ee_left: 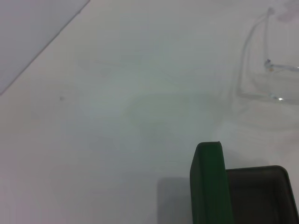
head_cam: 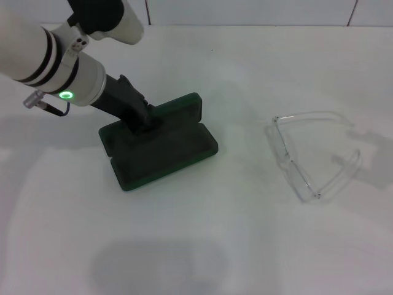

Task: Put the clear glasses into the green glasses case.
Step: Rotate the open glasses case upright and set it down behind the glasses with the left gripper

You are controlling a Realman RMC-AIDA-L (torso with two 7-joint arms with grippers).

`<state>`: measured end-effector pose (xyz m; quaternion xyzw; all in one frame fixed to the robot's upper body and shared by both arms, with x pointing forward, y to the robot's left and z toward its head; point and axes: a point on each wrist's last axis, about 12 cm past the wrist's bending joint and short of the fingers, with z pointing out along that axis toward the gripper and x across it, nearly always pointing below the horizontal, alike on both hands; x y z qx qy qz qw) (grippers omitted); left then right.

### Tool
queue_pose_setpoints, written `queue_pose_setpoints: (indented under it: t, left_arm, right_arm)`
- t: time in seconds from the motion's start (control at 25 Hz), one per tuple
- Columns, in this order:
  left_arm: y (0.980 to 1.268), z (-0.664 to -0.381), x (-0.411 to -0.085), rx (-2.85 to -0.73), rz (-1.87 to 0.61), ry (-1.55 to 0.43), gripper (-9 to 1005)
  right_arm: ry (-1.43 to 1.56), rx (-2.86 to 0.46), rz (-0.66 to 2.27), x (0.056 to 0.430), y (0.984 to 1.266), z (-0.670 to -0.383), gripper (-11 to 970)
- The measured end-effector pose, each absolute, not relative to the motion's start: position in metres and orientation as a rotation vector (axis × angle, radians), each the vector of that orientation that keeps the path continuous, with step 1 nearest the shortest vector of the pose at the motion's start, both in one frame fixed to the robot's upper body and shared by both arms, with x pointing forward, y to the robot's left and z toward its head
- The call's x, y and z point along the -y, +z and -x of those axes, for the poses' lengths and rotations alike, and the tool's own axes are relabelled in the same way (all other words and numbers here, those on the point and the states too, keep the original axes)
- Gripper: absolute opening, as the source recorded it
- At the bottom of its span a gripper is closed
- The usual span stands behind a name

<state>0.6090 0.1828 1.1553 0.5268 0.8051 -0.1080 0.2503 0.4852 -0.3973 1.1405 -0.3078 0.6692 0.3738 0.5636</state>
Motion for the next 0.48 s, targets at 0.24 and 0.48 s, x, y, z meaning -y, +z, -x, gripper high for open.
queue_pose_setpoints:
  t: [0.24, 0.48]
  left_arm:
    - [1.164, -0.600, -0.167, -2.109, -1.491, -0.304, 205]
    - [1.161, -0.590, -0.137, -2.003, -1.629, -0.256, 207]
  right_arm:
    - [0.780, -1.513, 0.584, 0.421, 1.138, -0.468, 708]
    - [0.709, -1.441, 0.500, 0.436, 1.135, -0.443, 704]
